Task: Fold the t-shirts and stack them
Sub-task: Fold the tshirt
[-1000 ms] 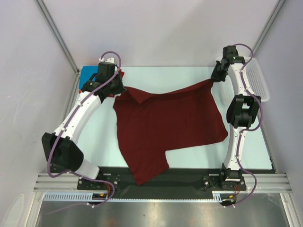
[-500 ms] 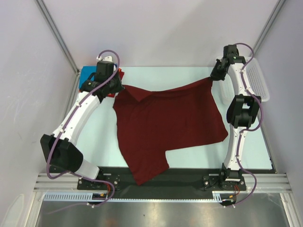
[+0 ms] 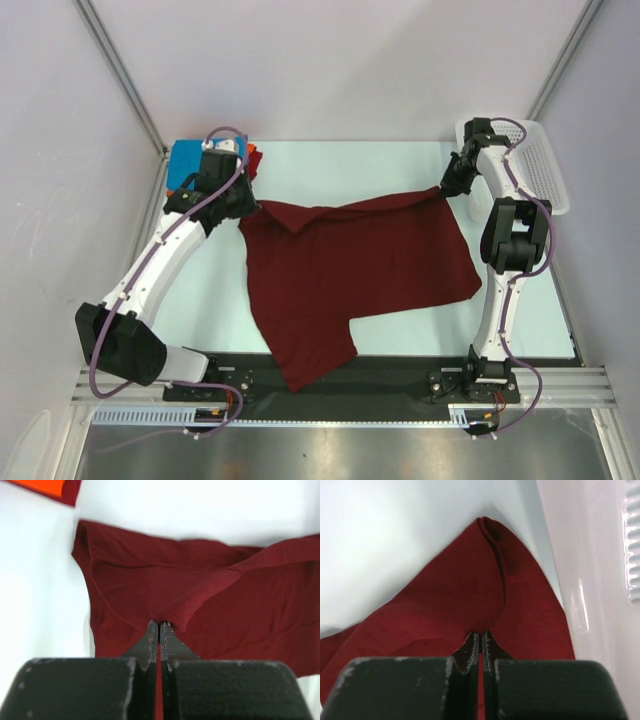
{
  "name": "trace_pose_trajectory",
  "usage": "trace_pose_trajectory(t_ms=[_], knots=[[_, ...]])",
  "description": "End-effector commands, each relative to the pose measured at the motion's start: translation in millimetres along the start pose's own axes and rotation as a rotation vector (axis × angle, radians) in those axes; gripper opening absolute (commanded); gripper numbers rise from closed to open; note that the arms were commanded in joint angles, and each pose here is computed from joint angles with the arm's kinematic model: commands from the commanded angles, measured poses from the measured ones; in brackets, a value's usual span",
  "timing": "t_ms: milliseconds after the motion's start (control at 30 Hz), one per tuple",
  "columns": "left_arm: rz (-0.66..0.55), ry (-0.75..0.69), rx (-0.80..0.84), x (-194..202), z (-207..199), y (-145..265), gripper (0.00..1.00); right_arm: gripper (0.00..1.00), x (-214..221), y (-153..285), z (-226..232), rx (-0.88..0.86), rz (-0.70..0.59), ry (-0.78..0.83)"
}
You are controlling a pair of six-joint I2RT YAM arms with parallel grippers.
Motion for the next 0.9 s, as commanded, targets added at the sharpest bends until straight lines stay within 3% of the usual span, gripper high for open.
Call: trace_pose_trajectory(t_ms=[0,400,867], knots=[[0.030,0.025,0.033,14,-2,4,0.00,0.00,-5,34,6,0.005,-0.061,0.031],[0.162,0.049,0.013,61,13,-18,0.00,0.00,11,24,-6,0.103,0.018,0.048],[0.171,0.026,-0.008,60,17,-3,0.00,0.00,43,20,-17,0.170,0.108,0.043]])
Point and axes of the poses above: each gripper's point midway between its finger pads, its own y axis back along the fingers, its own z axis along the line the jaws close on, x = y × z, the point moved 7 cm from there along y, back along the fingers, and after that the axes turned 3 degrees about y, right-handed, at the moved point
